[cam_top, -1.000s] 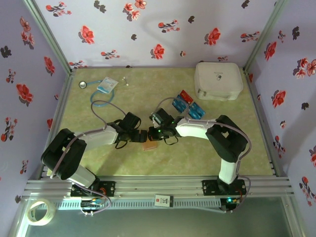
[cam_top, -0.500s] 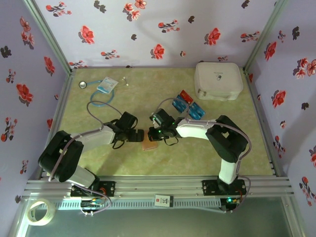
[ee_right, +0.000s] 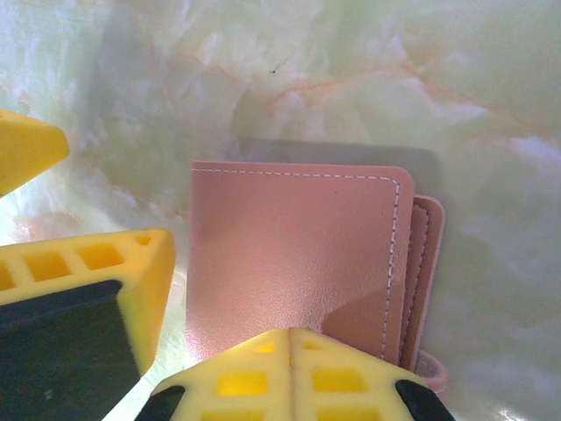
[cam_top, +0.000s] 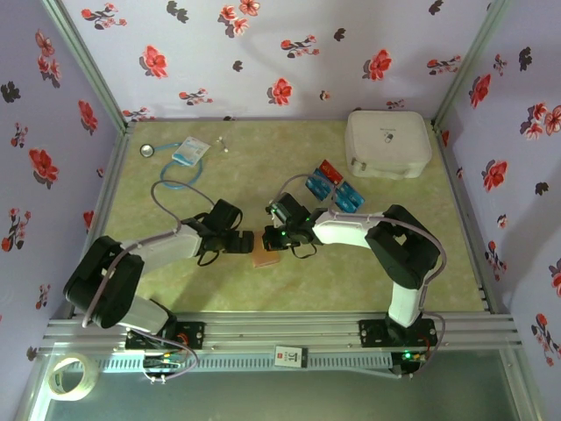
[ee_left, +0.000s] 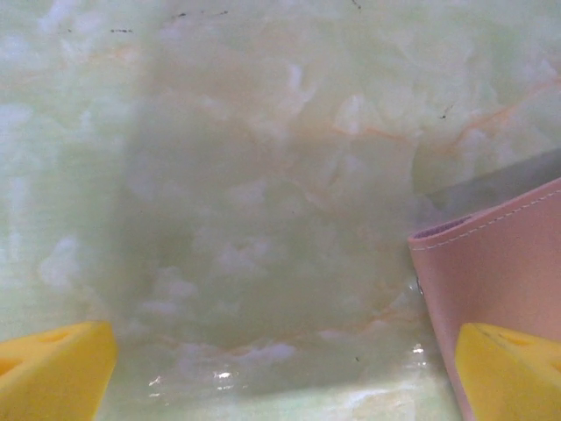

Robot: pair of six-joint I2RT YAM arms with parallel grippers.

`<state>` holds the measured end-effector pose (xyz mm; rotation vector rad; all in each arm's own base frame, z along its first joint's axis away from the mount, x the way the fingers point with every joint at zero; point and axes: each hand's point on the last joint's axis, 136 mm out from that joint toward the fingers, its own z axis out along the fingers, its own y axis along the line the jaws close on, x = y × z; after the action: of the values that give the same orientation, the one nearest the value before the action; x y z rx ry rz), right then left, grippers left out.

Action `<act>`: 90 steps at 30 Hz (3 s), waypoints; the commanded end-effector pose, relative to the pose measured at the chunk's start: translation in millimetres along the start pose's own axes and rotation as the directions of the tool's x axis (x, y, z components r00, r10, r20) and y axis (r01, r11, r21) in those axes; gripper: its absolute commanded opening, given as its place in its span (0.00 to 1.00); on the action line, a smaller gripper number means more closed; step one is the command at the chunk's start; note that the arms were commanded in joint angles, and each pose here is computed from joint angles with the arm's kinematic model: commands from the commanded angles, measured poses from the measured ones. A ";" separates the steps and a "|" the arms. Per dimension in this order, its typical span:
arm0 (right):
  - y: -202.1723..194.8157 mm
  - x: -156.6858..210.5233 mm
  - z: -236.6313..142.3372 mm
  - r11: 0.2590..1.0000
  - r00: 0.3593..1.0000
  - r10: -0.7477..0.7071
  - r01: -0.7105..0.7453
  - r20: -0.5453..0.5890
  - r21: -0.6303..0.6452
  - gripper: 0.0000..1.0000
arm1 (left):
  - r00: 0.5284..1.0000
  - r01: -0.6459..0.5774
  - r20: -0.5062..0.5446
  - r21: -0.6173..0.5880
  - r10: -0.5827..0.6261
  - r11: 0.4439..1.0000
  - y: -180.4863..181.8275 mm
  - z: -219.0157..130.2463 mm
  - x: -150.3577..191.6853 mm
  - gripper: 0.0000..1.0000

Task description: Put the credit cards into the card holder

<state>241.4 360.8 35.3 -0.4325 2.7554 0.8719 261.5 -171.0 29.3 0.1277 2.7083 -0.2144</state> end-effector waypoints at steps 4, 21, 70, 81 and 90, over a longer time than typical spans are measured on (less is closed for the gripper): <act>-23.5 29.9 11.9 0.996 0.995 0.042 -0.035 -0.088 0.086 0.00 | 1.000 -0.025 0.016 0.019 0.025 0.999 -7.5 -10.4 -10.2 1.00; -9.7 18.5 1.5 0.998 0.998 0.020 -0.017 -0.061 0.059 0.00 | 0.998 -0.038 -0.051 -0.006 0.038 0.999 -2.9 19.7 19.9 1.00; -30.4 24.5 17.9 0.991 0.993 0.085 -0.076 -0.080 0.110 0.00 | 0.998 -0.030 -0.054 -0.013 0.030 0.999 0.5 21.4 26.8 1.00; -71.3 35.8 21.5 0.960 0.970 0.223 -0.200 -0.100 0.195 0.00 | 0.998 -0.032 -0.050 -0.010 0.032 0.999 -0.4 19.7 25.2 1.00; -92.7 40.6 25.0 0.935 0.949 0.286 -0.245 -0.135 0.258 0.00 | 0.999 -0.030 -0.044 -0.007 0.030 1.000 -0.7 17.8 24.7 1.00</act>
<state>248.6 365.6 29.6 -0.2821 2.8353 0.9960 262.6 -180.0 21.1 0.1650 2.6837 -0.2134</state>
